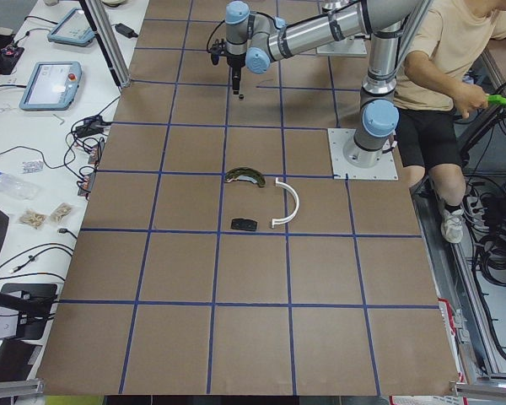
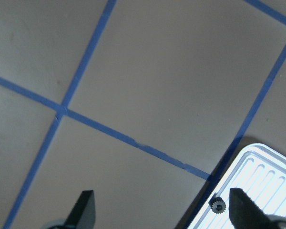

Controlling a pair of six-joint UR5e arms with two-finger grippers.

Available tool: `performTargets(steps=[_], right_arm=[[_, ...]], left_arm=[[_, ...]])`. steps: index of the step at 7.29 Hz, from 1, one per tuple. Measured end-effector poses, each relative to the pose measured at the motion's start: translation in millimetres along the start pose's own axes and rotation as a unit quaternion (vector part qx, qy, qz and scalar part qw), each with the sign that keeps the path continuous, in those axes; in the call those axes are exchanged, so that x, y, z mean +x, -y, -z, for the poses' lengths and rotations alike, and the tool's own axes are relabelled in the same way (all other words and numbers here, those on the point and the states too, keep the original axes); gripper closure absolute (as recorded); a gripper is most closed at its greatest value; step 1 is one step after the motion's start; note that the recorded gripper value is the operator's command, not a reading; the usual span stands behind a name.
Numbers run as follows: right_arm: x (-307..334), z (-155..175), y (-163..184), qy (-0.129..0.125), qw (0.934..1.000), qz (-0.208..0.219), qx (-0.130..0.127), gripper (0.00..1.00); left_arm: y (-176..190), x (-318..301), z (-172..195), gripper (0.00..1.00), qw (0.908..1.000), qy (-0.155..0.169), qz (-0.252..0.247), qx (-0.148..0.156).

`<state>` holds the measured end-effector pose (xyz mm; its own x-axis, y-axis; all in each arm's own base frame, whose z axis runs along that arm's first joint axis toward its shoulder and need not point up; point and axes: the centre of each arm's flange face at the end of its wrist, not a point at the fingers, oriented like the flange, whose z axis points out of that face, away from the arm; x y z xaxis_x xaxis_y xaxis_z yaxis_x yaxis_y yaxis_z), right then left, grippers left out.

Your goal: Place bearing gear from tray to pile

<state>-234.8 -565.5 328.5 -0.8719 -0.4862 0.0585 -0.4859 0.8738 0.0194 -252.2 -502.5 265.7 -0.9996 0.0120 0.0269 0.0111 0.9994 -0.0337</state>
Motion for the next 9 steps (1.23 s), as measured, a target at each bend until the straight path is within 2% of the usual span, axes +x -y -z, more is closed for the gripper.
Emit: performTargets(steps=[1, 2, 3, 5, 6, 7, 8, 9], right_arm=[[28.5, -19.3, -29.7, 0.008, 0.9989, 0.045, -0.006, 0.0], [53.3, -42.5, -51.8, 0.009, 0.9949, 0.1, -0.01, 0.0], [71.8, -65.5, -63.1, 0.002, 0.9861, 0.166, -0.011, 0.0], [96.2, -104.4, -78.1, -0.011, 0.9585, 0.285, -0.007, 0.0], [102.9, -119.2, -82.2, -0.016, 0.9439, 0.33, -0.006, 0.0], [105.8, -133.4, -83.2, -0.015, 0.9328, 0.36, -0.005, 0.0], [106.7, -144.6, -83.5, -0.01, 0.9276, 0.373, -0.004, 0.01], [107.0, -150.6, -83.8, -0.007, 0.9255, 0.379, -0.003, 0.06]], left_arm=[[-2.3, 13.8, -17.4, 0.0, 1.0, 0.002, -0.006, -0.007], [-3.7, 22.0, -33.9, 0.0, 0.9998, 0.004, -0.011, -0.016], [-3.6, 28.7, -48.3, 0.0, 0.9997, 0.004, -0.015, -0.018], [-2.2, 38.3, -74.6, 0.0, 0.9995, 0.004, -0.023, -0.019], [-3.1, 41.3, -84.5, 0.21, 0.9993, 0.006, -0.029, -0.024], [-3.7, 42.6, -90.2, 0.33, 0.999, 0.009, -0.034, -0.027], [-3.7, 43.1, -93.5, 0.51, 0.9989, 0.01, -0.037, -0.029], [-3.4, 43.3, -95.4, 0.82, 0.9988, 0.01, -0.038, -0.029]])
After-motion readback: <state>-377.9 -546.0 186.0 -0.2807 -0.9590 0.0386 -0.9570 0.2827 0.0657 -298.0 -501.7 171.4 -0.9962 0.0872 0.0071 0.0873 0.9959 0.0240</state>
